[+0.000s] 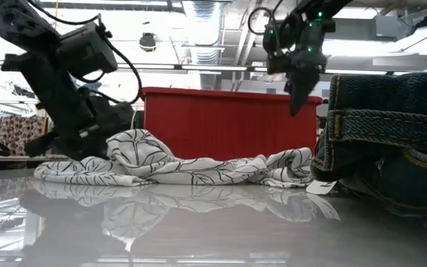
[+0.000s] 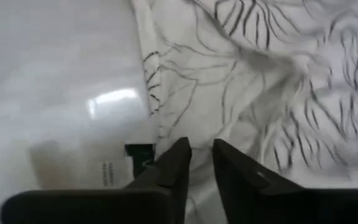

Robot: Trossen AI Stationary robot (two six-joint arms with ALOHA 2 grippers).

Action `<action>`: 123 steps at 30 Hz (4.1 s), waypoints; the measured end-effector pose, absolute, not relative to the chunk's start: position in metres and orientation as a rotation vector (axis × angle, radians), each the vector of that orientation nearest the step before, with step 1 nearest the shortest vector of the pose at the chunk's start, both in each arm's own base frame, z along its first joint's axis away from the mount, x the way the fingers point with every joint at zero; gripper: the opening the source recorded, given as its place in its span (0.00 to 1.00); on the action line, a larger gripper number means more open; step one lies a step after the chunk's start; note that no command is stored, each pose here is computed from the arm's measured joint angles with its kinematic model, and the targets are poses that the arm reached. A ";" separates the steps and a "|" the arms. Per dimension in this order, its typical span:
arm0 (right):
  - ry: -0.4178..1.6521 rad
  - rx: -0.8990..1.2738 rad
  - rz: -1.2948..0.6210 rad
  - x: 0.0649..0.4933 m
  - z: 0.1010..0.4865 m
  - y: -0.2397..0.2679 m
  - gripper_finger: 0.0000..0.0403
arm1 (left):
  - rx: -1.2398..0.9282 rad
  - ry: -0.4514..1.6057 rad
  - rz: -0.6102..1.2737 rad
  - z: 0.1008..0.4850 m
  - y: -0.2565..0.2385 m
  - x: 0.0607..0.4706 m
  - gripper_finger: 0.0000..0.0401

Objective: Fold Laundry from Bin
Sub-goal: Fold the white from the red laundry bin

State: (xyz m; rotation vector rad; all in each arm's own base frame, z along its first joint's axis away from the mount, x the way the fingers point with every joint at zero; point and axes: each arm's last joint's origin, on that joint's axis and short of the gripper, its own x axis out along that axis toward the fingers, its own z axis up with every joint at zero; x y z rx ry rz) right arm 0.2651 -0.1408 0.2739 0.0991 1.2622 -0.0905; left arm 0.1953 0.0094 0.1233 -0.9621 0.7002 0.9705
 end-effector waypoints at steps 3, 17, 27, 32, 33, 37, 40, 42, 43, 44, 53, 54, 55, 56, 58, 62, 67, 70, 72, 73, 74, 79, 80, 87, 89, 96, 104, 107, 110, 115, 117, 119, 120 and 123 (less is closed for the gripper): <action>1.269 0.095 -0.082 0.264 0.266 -0.140 0.42 | -0.953 0.593 0.889 0.156 0.014 0.202 0.06; 1.231 0.093 -0.069 0.267 0.266 -0.141 0.42 | -0.694 0.463 0.921 0.192 0.057 0.216 0.00; 1.239 0.171 -0.116 0.266 0.266 -0.140 0.42 | -0.577 0.695 0.918 0.137 0.117 0.235 0.00; 1.239 0.189 -0.129 0.266 0.266 -0.140 0.42 | -0.580 0.807 0.973 0.125 0.124 0.230 0.00; 1.239 0.195 -0.132 0.266 0.266 -0.140 0.42 | -0.591 0.833 0.988 0.124 0.125 0.227 0.00; 1.232 0.212 -0.149 0.267 0.266 -0.140 0.42 | -0.627 0.955 1.090 0.125 0.118 0.210 0.00; 1.196 0.227 -0.176 0.270 0.267 -0.142 0.42 | -0.634 1.039 1.183 0.131 0.111 0.194 0.00; 1.160 0.240 -0.223 0.273 0.268 -0.144 0.42 | -0.628 1.061 1.210 0.137 0.108 0.186 0.00; 1.144 0.245 -0.271 0.274 0.269 -0.146 0.42 | -0.620 1.064 1.220 0.141 0.106 0.182 0.00; 1.127 0.249 -0.315 0.275 0.270 -0.148 0.42 | -0.616 1.049 1.223 0.144 0.106 0.181 0.00; 1.087 0.369 -0.470 0.275 0.255 -0.149 0.41 | -0.710 0.753 1.081 0.185 0.096 0.184 0.00; 1.091 0.366 -0.485 0.275 0.249 -0.149 0.39 | -0.711 0.680 1.028 0.192 0.094 0.188 0.00; 1.089 0.373 -0.495 0.274 0.244 -0.149 0.35 | -0.704 0.616 0.982 0.199 0.092 0.192 0.00; 1.088 0.385 -0.503 0.273 0.240 -0.149 0.31 | -0.694 0.573 0.951 0.204 0.090 0.196 0.00; 1.072 0.406 -0.516 0.272 0.231 -0.149 0.19 | -0.675 0.558 0.917 0.205 0.087 0.200 0.00; 0.998 0.440 -0.544 0.273 0.220 -0.153 0.04 | -0.669 0.652 0.892 0.189 0.084 0.209 0.00; 0.985 0.510 -0.578 0.269 0.208 -0.153 0.04 | -0.682 0.744 0.830 0.166 0.080 0.225 0.00; 0.958 0.526 -0.563 0.275 0.204 -0.151 0.03 | -0.682 0.780 0.803 0.153 0.077 0.234 0.00; 0.949 0.541 -0.547 0.282 0.198 -0.149 0.03 | -0.692 0.809 0.778 0.143 0.076 0.239 0.00; 0.937 0.545 -0.537 0.286 0.195 -0.149 0.03 | -0.697 0.825 0.765 0.139 0.074 0.241 0.00; 0.940 0.547 -0.529 0.289 0.191 -0.148 0.03 | -0.705 0.844 0.751 0.134 0.073 0.243 0.00; 0.961 0.545 -0.506 0.302 0.172 -0.143 0.03 | -0.744 0.858 0.722 0.124 0.069 0.250 0.00; 0.958 0.550 -0.494 0.305 0.170 -0.142 0.03 | -0.745 0.855 0.722 0.124 0.069 0.251 0.00; 0.994 0.569 -0.409 0.324 0.157 -0.134 0.03 | -0.736 0.866 0.717 0.124 0.068 0.250 0.00; 1.006 0.553 -0.414 0.325 0.157 -0.133 0.03 | -0.735 0.871 0.718 0.124 0.068 0.249 0.00; 0.863 0.440 -0.409 0.315 0.222 -0.135 0.03 | -0.714 0.936 0.731 0.122 0.067 0.244 0.00; 0.970 0.472 -0.452 0.290 0.204 -0.177 0.11 | -0.692 0.954 0.732 0.121 0.065 0.243 0.00; 0.998 0.511 -0.452 0.290 0.192 -0.185 0.25 | -0.692 0.954 0.730 0.121 0.064 0.243 0.00; 1.022 0.571 -0.457 0.289 0.180 -0.192 0.38 | -0.697 0.956 0.723 0.121 0.064 0.243 0.00; 1.058 0.578 -0.485 0.292 0.167 -0.193 0.51 | -0.698 0.954 0.721 0.121 0.064 0.244 0.00; 1.075 0.594 -0.480 0.295 0.160 -0.193 0.52 | -0.700 0.949 0.718 0.121 0.064 0.244 0.00; 1.085 0.607 -0.458 0.298 0.154 -0.190 0.52 | -0.701 0.945 0.714 0.121 0.064 0.244 0.00; 1.089 0.610 -0.451 0.299 0.153 -0.190 0.51 | -0.701 0.942 0.713 0.121 0.064 0.245 0.00; 1.104 0.597 -0.452 0.302 0.150 -0.186 0.46 | -0.701 0.935 0.712 0.121 0.064 0.245 0.00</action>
